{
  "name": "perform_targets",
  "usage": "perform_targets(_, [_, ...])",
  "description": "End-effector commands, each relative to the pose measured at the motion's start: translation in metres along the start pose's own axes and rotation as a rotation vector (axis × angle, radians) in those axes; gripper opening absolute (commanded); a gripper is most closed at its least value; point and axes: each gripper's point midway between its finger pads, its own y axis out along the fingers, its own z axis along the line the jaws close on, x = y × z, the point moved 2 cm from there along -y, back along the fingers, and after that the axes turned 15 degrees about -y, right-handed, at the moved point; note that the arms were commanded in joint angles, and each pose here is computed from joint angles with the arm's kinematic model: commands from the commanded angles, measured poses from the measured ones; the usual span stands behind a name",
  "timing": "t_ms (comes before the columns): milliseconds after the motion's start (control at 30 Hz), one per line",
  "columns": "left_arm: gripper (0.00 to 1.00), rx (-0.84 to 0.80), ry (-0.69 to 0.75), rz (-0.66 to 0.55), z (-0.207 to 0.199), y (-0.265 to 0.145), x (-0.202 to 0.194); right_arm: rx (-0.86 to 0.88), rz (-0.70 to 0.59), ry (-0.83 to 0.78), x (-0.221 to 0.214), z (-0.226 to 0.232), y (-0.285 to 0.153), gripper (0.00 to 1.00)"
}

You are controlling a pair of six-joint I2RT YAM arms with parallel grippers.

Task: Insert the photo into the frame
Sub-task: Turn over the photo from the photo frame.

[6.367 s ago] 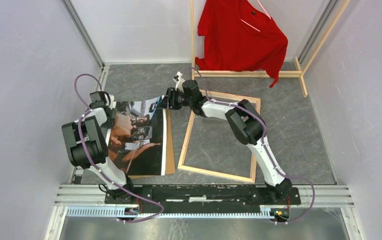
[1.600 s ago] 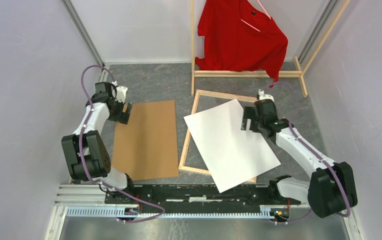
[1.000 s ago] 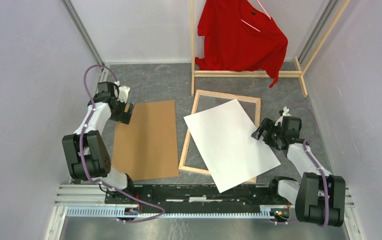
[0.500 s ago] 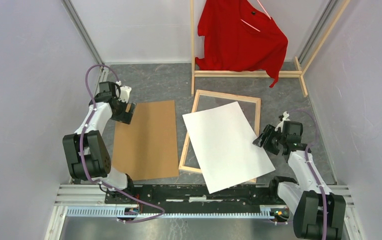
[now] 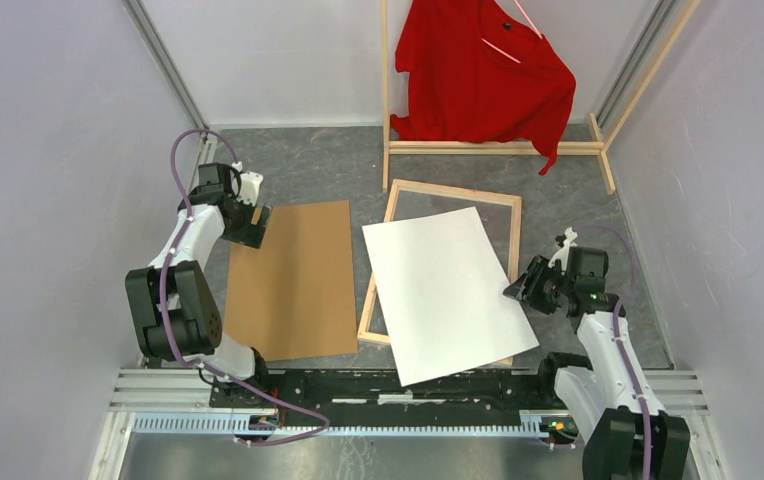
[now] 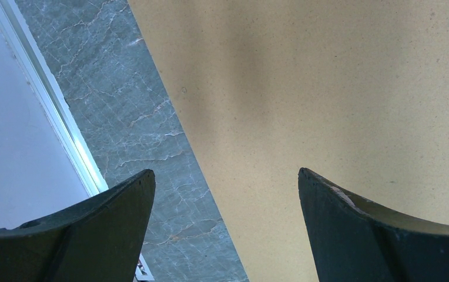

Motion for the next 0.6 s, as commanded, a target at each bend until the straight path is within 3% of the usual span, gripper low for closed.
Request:
perform_targets(0, [0.97,0.004,-0.019,-0.033,-0.001,-0.005,0.008,0.074,-0.010,0.014,0.002,0.015,-0.008,0.47])
perform_targets(367, [0.97,0.013,-0.013,-0.043,-0.001,-0.008,0.010,0.205,0.051,0.086,-0.032,0.029,-0.004,0.40])
perform_targets(567, [0.97,-0.039,0.051,-0.052,-0.035,-0.012,0.019,0.261,0.070,0.112,-0.037,0.036,-0.002,0.36])
